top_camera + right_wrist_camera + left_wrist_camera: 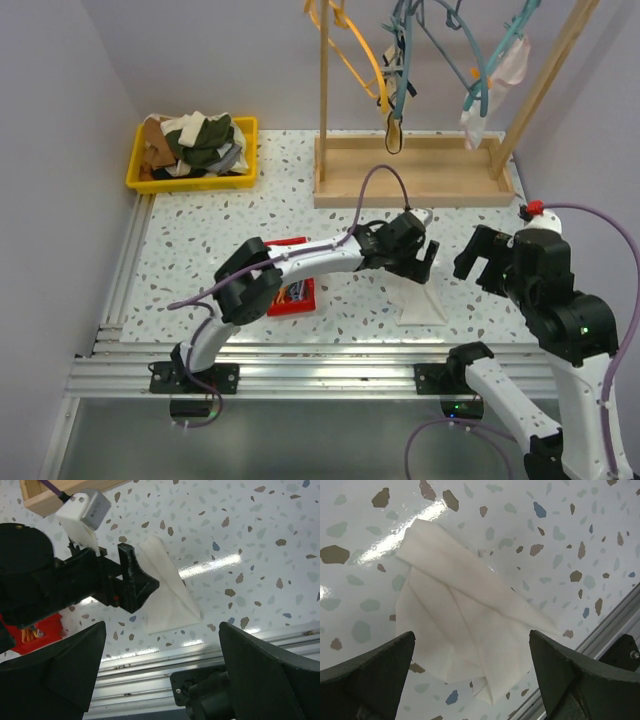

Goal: Remove the underwear clipped to the hanger

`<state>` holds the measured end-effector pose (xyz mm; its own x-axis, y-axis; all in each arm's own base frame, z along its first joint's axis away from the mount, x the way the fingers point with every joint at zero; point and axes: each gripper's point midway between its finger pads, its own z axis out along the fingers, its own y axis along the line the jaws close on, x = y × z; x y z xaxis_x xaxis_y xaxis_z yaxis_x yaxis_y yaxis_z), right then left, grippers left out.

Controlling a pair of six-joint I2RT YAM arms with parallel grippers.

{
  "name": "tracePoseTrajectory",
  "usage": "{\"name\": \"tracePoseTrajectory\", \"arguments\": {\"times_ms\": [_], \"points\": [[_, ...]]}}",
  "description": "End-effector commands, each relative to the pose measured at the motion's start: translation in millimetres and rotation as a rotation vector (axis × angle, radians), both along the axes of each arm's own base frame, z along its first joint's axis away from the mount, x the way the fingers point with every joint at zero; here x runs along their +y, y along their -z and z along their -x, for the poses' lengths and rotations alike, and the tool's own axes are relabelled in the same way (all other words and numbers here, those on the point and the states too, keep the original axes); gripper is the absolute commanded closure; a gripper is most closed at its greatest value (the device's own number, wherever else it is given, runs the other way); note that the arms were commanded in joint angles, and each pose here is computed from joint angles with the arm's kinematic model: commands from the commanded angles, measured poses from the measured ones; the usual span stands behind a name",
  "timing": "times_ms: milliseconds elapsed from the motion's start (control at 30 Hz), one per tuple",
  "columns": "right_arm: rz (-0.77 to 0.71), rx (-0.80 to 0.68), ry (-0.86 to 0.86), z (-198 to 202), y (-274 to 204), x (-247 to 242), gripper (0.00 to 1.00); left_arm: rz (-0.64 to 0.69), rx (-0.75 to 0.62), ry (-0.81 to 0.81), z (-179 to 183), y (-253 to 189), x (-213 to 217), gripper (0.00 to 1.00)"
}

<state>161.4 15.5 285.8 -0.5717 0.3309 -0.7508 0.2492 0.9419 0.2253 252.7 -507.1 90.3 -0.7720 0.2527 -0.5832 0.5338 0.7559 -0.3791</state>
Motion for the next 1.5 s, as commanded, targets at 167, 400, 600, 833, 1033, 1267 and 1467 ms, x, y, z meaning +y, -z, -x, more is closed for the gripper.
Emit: {"name": "tracePoseTrajectory", "arguments": {"times_ms": [167,400,600,833,1033,1267,1467], "points": [[0.002,-0.027,0.075,23,-17,-16,0.02,-0.217,-0.133,0.003,5,55,-3,0.0],[-0.008,-0.03,0.061,24,-19,-13,0.04,-0.285,-0.215,0.062,10,77,-5,0.13],[-0.009,-0.031,0.032,23,-18,-9,0.15,-0.366,-0.222,0.103,26,107,7,0.94],[-0.035,-0.031,-0.001,11,-13,1,0.21,-0.249,-0.358,-0.046,11,0,33,1.0],[-0.057,-0.023,-0.049,-1,-6,13,0.25,-0.047,-0.372,-0.306,-40,-111,114,1.0],[-0.097,0.0,-0.126,-11,2,31,0.32,-0.033,-0.322,-0.628,-114,-123,273,1.0],[-0.124,-0.003,-0.166,-15,4,41,0.32,-0.088,-0.4,-0.826,-202,-150,391,1.0]]}}
